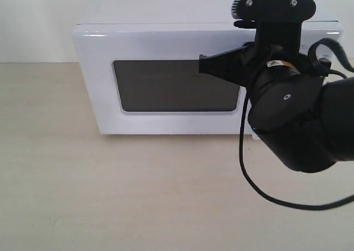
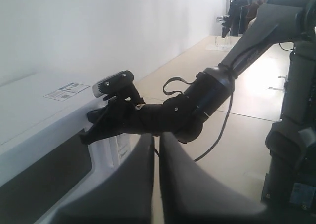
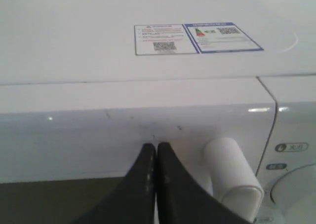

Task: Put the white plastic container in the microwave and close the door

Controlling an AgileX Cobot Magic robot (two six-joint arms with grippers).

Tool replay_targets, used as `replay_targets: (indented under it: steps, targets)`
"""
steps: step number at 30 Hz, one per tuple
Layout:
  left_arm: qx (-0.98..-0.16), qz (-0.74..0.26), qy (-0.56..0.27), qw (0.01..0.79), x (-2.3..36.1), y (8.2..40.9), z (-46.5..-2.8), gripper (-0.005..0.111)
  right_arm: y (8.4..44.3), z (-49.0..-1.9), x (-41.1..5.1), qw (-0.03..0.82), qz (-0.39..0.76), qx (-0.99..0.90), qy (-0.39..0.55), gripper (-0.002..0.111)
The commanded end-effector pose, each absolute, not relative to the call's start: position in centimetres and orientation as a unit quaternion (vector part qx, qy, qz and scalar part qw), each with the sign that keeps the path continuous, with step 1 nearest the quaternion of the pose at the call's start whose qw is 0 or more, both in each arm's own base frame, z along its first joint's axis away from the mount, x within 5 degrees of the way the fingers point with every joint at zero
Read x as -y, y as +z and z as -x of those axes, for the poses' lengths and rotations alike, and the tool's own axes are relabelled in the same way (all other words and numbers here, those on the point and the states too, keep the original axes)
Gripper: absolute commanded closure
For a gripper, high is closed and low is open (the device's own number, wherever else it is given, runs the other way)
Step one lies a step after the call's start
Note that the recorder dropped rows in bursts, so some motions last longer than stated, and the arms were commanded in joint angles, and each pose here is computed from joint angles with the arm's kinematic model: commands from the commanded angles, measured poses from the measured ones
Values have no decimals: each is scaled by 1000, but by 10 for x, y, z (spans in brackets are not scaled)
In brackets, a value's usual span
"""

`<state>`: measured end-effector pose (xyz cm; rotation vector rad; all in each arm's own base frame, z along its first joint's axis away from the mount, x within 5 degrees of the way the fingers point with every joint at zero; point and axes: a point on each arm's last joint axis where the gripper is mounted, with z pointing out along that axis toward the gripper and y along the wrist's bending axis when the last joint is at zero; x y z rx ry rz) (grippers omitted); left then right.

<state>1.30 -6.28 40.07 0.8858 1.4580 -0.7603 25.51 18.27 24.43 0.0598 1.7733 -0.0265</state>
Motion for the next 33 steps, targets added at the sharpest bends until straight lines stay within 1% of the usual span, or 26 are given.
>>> replay_targets:
  steps: [1, 3, 5, 9, 12, 23, 25, 26, 31, 33]
  targets:
    - [-624, -371, -328, 604, 62, 402, -14, 102, 271, -221, -189, 660, 49, -749, -37, 108]
    - [-625, -372, -328, 604, 62, 402, -14, 102, 286, -191, -192, 675, 81, -733, -23, 108]
    - [-625, -373, -328, 602, 62, 401, -14, 102, 295, -172, -189, 683, 88, -725, 4, 108]
    - [-625, -373, -328, 602, 62, 401, -14, 102, 305, -152, -179, 673, 74, -734, 49, 108]
    - [-625, -373, -328, 602, 62, 401, -14, 102, 305, -148, -173, 652, 41, -755, 64, 108]
    - [-625, -373, -328, 602, 62, 401, -14, 102, 306, -147, -172, 653, 40, -754, 66, 108]
    - [-625, -373, -328, 602, 62, 401, -14, 102, 307, -148, -169, 660, 29, -749, 49, 108]
    - [-625, -373, -328, 602, 62, 401, -14, 102, 309, -149, -163, 667, 6, -744, 29, 108]
    - [-625, -373, -328, 602, 62, 401, -14, 102, 301, -148, -159, 628, -21, -777, 36, 108]
    - [-625, -373, -328, 602, 62, 401, -14, 102, 302, -151, -155, 607, -26, -792, 67, 108]
